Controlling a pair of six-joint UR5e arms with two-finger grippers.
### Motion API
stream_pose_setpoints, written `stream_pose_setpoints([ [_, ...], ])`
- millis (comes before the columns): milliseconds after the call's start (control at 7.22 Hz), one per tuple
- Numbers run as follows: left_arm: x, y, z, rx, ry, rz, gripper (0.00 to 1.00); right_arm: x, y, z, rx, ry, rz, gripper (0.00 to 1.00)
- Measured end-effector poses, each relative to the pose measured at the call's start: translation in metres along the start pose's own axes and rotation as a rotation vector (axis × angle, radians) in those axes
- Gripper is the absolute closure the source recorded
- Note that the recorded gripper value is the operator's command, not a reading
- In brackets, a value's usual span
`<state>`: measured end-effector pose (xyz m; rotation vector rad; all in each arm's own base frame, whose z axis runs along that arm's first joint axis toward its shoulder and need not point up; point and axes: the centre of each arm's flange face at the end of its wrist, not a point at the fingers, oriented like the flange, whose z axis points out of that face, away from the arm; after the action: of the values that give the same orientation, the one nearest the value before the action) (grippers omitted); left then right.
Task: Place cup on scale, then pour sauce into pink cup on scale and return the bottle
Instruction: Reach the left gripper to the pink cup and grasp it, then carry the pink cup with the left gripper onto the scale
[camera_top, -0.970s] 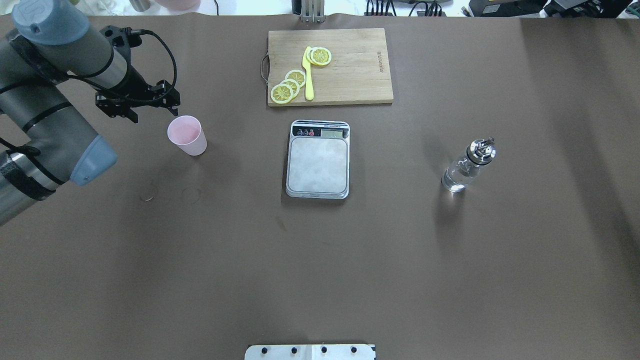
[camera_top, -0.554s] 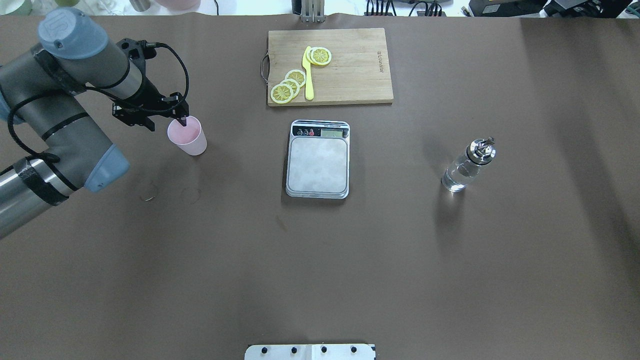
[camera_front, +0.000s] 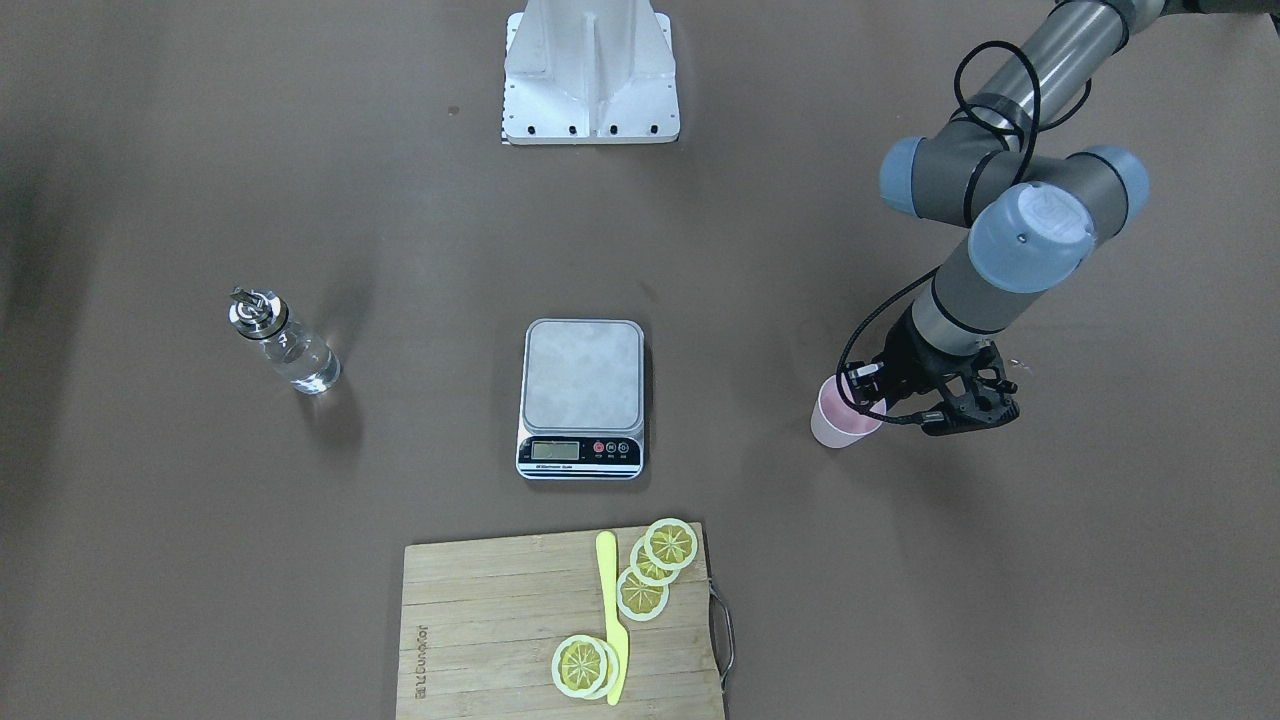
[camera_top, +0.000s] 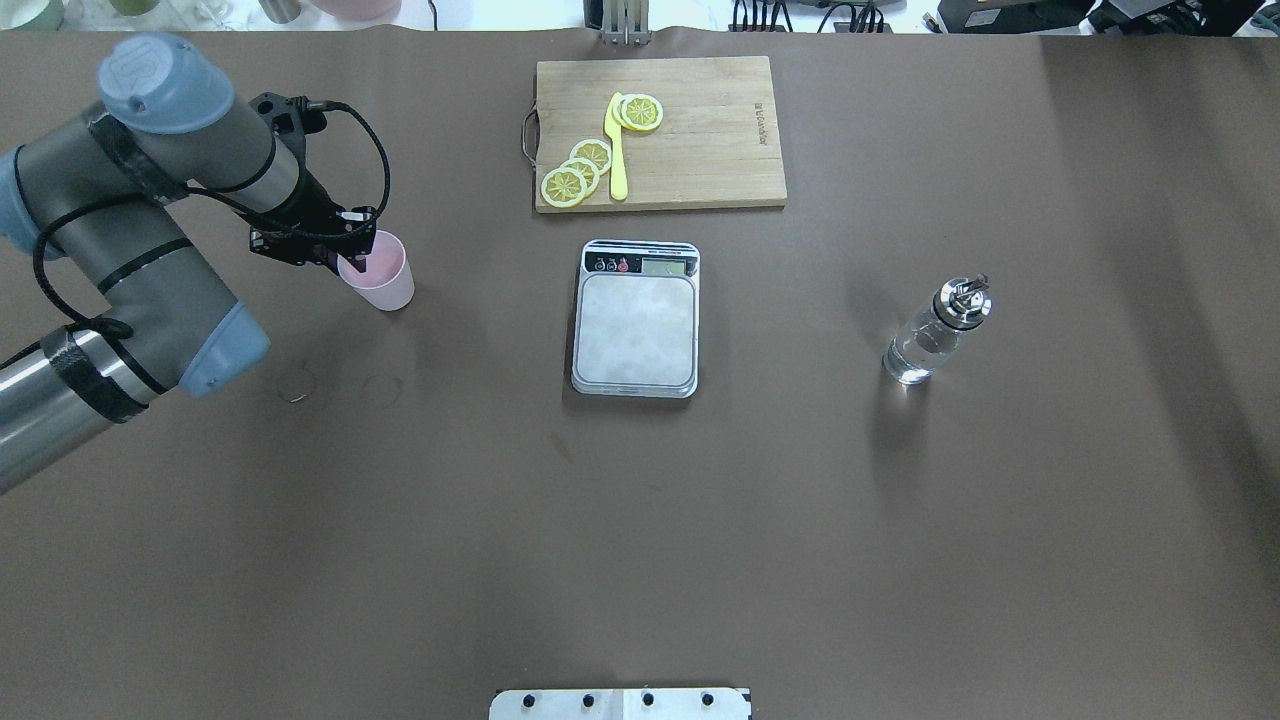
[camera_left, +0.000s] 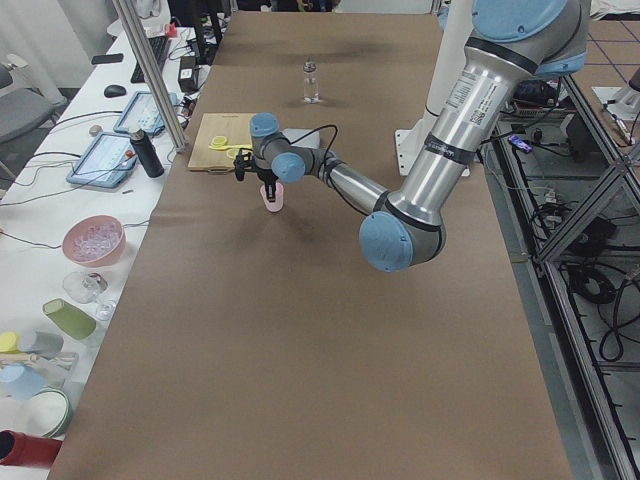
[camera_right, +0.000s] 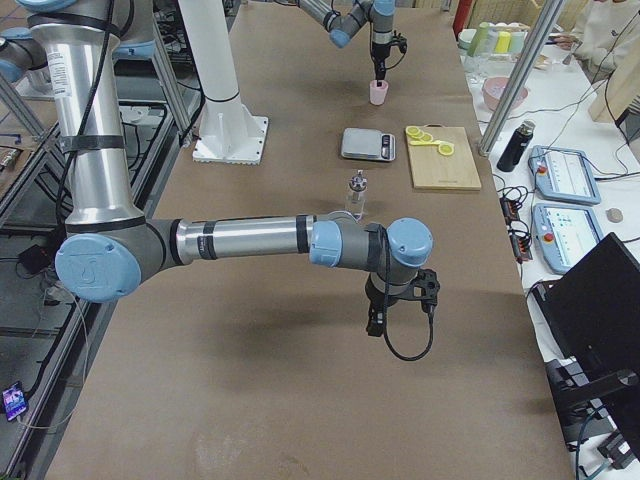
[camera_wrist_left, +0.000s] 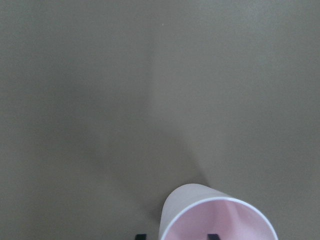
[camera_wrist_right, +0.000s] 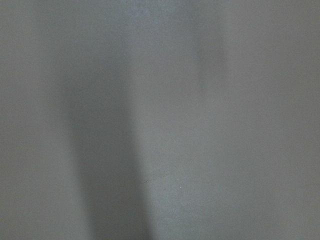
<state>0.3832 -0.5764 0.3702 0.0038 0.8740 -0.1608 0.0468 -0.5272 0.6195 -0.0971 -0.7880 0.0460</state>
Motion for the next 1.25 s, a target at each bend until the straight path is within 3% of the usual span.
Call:
stream_pose_setpoints([
  [277, -0.003, -0.009, -0.013, 0.006, 0.009, -0.016, 1.00, 0.000, 0.001, 0.000, 0.000, -0.003, -0.001, 0.00],
  [554, 0.007, -0.025, -0.070, -0.019, 0.059, -0.062, 1.00, -0.002, 0.001, -0.001, 0.003, -0.016, -0.012, 0.00],
  [831, 0.076, -0.018, -0.124, -0.044, 0.070, -0.160, 1.00, -0.008, 0.002, -0.005, 0.009, -0.038, -0.019, 0.00],
  [970, 0.120, -0.002, -0.128, -0.053, 0.071, -0.209, 1.00, -0.012, 0.002, -0.008, 0.015, -0.046, -0.026, 0.00],
  [1247, 0.216, 0.034, -0.097, -0.038, 0.038, -0.269, 1.00, -0.019, 0.002, -0.013, 0.024, -0.051, -0.040, 0.00],
])
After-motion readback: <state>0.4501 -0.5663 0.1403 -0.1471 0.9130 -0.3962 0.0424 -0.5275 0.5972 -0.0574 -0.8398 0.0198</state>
